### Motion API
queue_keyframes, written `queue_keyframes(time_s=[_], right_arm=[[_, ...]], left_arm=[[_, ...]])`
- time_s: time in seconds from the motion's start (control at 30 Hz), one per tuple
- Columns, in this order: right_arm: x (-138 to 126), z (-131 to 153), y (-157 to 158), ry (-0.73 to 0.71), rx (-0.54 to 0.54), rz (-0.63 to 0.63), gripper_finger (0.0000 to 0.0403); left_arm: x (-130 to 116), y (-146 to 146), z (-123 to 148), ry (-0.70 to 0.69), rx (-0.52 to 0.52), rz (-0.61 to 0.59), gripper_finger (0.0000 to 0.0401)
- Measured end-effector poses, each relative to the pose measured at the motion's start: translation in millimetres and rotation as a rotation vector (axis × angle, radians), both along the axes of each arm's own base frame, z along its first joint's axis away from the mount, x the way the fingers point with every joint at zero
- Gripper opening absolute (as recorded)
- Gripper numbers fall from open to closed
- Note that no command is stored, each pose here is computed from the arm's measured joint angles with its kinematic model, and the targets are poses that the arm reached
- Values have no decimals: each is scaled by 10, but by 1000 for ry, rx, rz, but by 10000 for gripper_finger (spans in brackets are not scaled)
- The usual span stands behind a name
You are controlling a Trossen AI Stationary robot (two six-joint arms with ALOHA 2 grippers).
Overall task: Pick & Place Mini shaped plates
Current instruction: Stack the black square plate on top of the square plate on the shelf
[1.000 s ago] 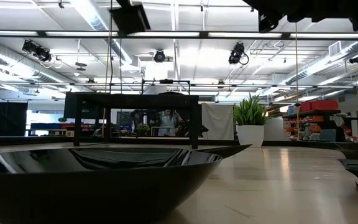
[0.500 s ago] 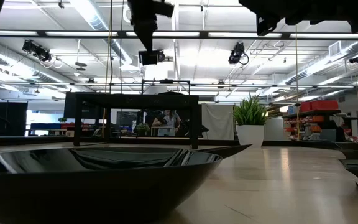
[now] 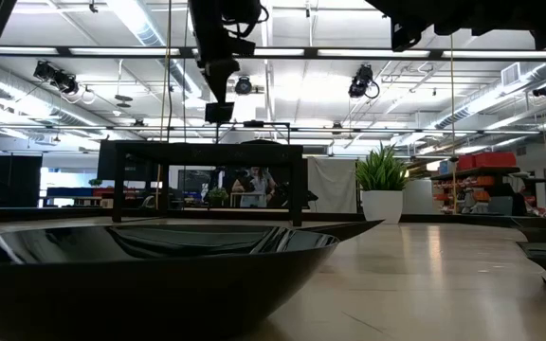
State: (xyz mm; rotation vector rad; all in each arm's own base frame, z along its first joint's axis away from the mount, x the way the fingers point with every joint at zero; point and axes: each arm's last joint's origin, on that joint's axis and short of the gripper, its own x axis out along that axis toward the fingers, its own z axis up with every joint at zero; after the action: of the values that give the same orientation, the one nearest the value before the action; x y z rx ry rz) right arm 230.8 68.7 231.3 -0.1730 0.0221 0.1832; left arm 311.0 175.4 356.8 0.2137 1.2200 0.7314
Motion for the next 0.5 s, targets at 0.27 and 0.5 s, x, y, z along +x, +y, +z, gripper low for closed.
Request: queue_keyframes(time_s=[0.27, 0.5], right_arm=[[0, 6, 0, -5, 2, 0, 11], [0, 7, 0, -7, 2, 0, 11]], left_arm=[[55, 6, -421, 181, 65, -91, 0], [112, 3, -577, 239, 108, -193, 2]])
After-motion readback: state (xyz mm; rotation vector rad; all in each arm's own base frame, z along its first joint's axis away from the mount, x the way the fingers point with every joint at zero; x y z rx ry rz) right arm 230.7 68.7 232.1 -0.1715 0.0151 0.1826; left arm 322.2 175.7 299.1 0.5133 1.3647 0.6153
